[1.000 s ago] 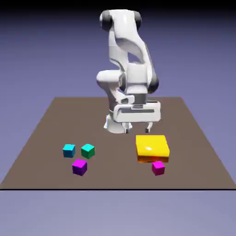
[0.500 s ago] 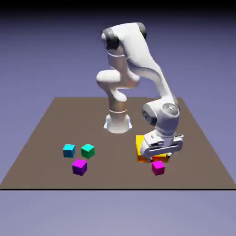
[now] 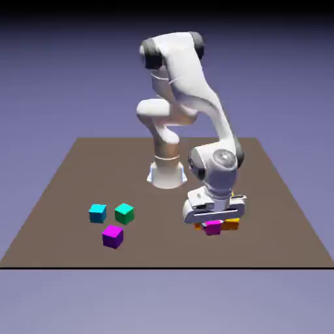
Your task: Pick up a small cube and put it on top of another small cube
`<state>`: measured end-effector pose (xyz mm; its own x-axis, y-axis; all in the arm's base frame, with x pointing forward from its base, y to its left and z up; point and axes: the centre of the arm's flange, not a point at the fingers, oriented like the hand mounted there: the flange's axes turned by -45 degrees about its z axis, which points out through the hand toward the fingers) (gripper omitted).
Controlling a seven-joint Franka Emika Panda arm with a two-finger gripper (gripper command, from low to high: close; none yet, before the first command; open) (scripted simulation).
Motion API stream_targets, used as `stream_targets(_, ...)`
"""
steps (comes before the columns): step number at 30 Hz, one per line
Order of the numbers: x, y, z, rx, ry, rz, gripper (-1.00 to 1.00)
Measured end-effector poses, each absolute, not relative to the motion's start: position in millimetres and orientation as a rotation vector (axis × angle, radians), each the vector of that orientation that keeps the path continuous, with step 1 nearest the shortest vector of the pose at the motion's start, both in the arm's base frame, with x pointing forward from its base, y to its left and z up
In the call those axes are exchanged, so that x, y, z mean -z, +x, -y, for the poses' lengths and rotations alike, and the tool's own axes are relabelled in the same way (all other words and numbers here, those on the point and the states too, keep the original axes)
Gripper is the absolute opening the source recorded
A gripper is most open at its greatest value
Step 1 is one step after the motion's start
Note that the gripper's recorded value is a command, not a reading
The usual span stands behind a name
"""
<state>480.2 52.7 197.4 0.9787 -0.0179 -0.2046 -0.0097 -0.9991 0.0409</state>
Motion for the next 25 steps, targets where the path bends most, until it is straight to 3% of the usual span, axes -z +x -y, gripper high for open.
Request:
stream_targets(6, -217.5, 435.8, 131.9, 0.326, 3.041, 0.684, -1.00)
stream_targets(12, -238.0, 321.9, 280.4, 0.287, 2.885, 1.393, -1.00)
stream_targets(14, -240.7, 283.1, 313.1, 0.271, 2.812, 1.582, -1.00)
stream_targets(18, -185.1, 304.0, 283.5, 0.276, 2.868, 1.463, -1.00)
stream_targets(19, -171.6, 301.8, 281.5, 0.277, 2.866, 1.463, 1.00)
stream_targets(25, -226.8, 306.8, 288.8, 0.277, 2.866, 1.465, 1.00)
